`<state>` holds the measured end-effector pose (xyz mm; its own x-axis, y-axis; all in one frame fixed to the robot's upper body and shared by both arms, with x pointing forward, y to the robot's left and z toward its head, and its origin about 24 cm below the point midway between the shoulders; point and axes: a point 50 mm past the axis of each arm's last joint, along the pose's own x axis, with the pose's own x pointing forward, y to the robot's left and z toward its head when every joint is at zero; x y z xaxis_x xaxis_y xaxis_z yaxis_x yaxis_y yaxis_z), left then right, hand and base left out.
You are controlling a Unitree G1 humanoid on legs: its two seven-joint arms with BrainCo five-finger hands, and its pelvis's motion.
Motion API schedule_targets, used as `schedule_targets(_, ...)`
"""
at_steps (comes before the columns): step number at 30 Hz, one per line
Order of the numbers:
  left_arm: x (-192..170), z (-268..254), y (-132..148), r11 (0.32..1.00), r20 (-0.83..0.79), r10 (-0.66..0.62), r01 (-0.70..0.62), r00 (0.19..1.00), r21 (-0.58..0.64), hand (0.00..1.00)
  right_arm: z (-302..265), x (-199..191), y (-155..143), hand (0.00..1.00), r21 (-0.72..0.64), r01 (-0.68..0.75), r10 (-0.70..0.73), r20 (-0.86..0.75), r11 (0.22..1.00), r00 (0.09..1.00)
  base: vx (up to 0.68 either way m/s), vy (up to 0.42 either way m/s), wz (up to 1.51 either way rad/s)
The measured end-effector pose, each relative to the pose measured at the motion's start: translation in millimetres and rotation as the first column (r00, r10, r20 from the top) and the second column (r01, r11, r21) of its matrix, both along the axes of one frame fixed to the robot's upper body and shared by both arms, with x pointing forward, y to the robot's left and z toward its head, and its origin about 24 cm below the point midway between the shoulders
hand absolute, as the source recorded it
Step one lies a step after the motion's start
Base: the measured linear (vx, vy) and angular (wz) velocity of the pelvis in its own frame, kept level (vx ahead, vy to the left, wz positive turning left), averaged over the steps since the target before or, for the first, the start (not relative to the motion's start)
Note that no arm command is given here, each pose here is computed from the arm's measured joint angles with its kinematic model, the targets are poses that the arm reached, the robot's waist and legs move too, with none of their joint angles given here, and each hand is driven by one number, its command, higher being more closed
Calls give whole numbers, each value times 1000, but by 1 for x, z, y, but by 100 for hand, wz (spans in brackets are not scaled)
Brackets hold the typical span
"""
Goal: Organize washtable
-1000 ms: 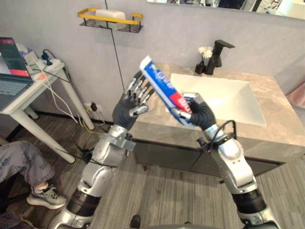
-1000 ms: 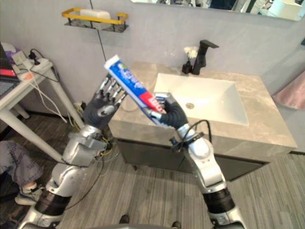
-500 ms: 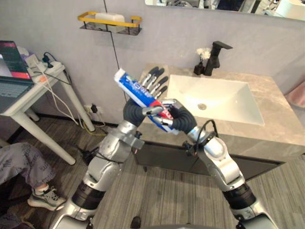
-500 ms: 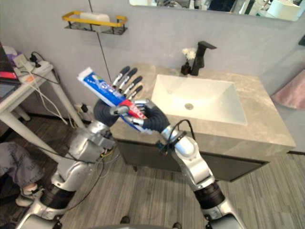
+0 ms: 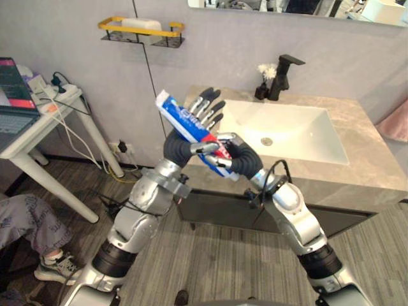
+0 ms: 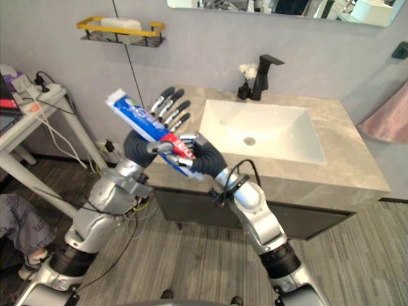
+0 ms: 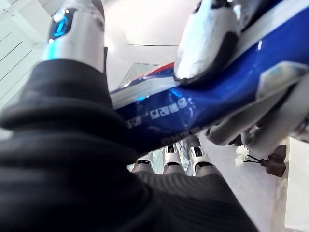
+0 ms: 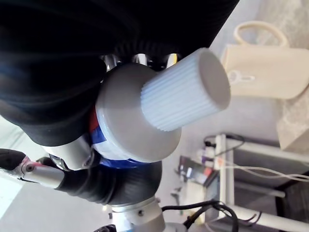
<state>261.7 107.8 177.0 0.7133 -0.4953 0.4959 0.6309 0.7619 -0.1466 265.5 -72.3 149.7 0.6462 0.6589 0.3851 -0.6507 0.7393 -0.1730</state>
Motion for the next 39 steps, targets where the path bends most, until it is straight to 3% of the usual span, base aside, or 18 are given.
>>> schedule_targets(14, 3, 6, 12, 999, 24, 49, -49, 999, 0, 0, -18, -3, -6, 100, -4, 24, -24, -66, 1000, 998, 0, 0, 0)
schedule_targets(15, 3, 7, 14, 998, 27, 56, -56, 998, -2, 100, -19, -3, -7, 100, -7, 27, -27, -69, 1000, 997, 0, 0, 0)
schedule_targets(38, 4, 6, 14, 1000, 19, 13, -13, 1000, -13, 100, -20, -4, -2, 100, 7, 16, -15, -84, 1000, 996, 0, 0, 0)
schedule_targets(39, 4, 6, 14, 1000, 18, 15, -15, 1000, -14, 100, -20, -4, -2, 0, 8, 17, -16, -84, 1000, 996, 0, 0, -3)
